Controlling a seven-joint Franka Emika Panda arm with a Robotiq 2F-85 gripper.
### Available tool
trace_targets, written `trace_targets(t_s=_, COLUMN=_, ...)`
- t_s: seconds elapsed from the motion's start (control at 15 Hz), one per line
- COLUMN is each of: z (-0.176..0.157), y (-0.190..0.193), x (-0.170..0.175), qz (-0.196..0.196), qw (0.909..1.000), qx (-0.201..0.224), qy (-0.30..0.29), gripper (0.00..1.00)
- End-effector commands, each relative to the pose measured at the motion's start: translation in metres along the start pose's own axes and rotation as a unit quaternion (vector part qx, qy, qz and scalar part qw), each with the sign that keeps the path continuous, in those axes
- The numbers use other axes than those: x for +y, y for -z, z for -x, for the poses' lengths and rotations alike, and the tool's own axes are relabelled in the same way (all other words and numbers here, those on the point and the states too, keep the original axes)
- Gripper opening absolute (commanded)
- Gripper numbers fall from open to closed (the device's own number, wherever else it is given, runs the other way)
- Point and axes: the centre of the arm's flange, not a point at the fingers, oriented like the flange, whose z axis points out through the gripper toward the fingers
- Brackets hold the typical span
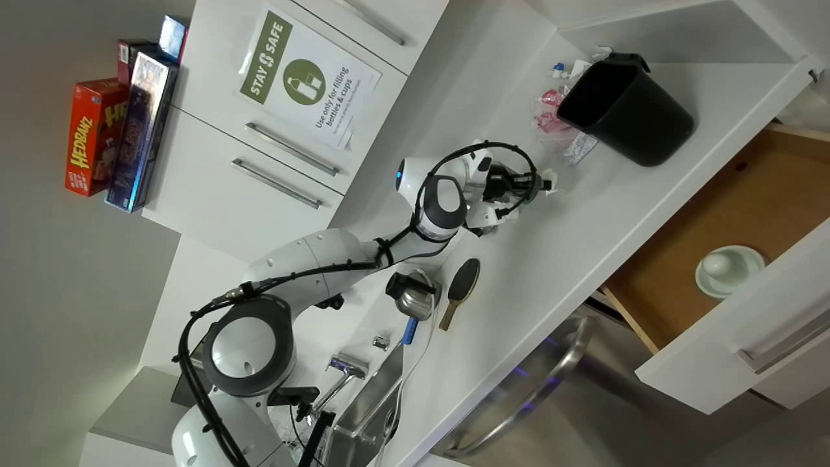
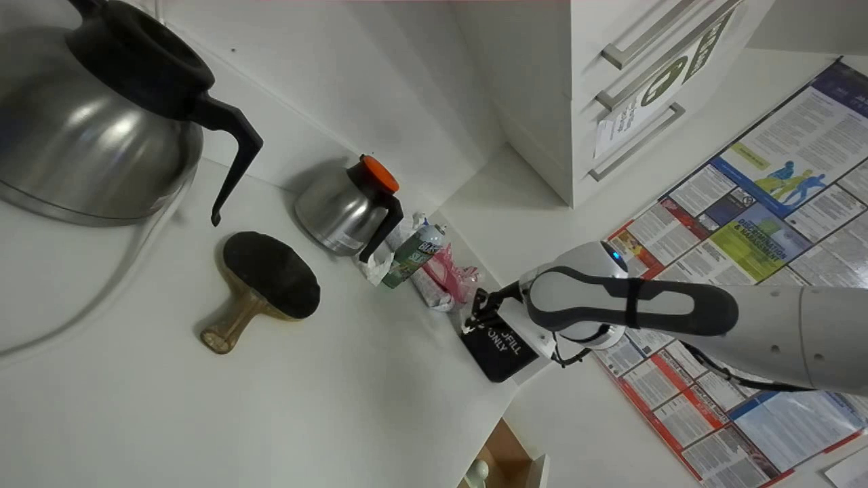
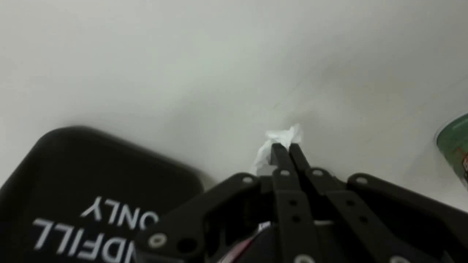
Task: Throw the tissue on the counter in the trash bin
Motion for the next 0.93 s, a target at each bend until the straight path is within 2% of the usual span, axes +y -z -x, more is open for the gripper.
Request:
trace_targets(t_s=0.0, z=-0.005, y=0.066, x=0.021, qz=0.027, qw=0.9974, qx=0.055, qy=-0.038, gripper=0.01)
trace_targets(t_s=0.27, z=-0.037, y=0.096, x=0.045, qz=0.033, qw=0.9873, qx=0.127, qy=-0.088, gripper=0.01)
trace_targets(t_s=0.53, z=-0.058, y=0.109, x=0.066, qz=0.047, qw=0.9678, qx=0.205, qy=-0.138, gripper=0.01)
trace_targets(t_s=0.67, z=-0.069, y=0.107, x=0.079, qz=0.06, qw=0.9593, qx=0.223, qy=-0.162, gripper=0.01)
trace_targets(t_s=0.87, z=-0.082, y=0.094, x=0.1, qz=0.077, qw=0.9533, qx=0.215, qy=-0.197, gripper=0.01)
